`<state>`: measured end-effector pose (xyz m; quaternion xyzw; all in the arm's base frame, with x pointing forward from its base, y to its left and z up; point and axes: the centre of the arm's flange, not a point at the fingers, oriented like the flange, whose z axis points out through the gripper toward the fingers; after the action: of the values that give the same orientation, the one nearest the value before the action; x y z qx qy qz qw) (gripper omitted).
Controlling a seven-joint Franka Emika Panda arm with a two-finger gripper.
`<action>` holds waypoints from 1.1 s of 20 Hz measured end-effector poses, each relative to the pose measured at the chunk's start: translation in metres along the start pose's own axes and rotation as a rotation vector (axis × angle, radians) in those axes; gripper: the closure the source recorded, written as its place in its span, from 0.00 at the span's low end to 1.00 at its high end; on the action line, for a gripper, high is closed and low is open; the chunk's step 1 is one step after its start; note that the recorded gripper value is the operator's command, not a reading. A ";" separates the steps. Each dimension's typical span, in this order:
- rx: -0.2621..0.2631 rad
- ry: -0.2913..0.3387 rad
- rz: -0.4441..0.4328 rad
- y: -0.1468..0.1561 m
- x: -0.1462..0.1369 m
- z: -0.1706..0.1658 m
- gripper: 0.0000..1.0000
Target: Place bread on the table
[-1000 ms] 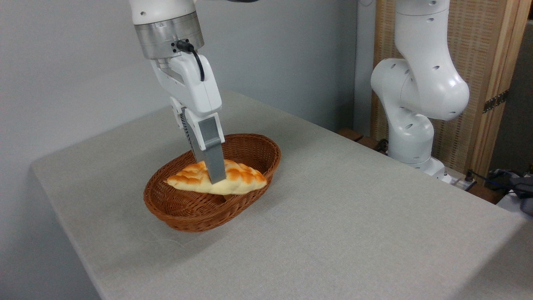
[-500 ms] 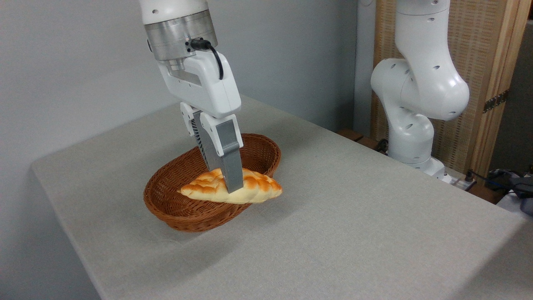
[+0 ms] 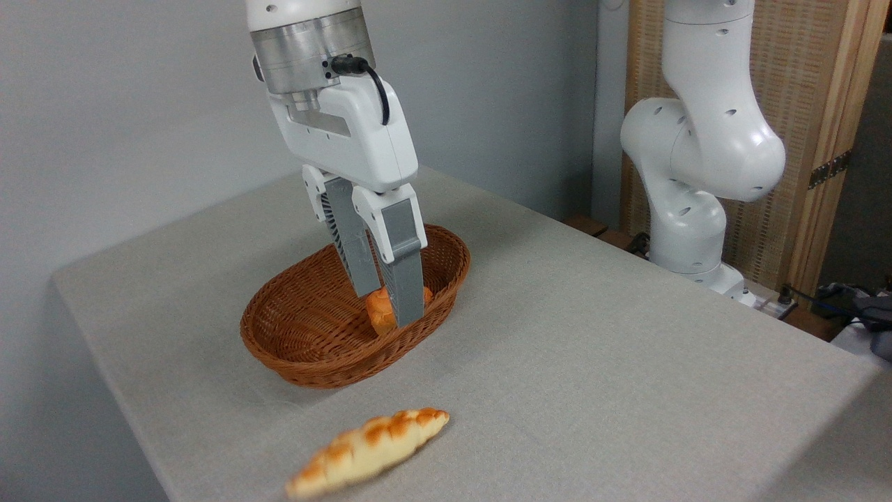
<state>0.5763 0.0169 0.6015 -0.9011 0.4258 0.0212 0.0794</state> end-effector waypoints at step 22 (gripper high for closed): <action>-0.108 0.158 -0.145 0.071 0.063 -0.034 0.00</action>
<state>0.5612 -0.0812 0.6197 -0.9313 0.3628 -0.0330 -0.0018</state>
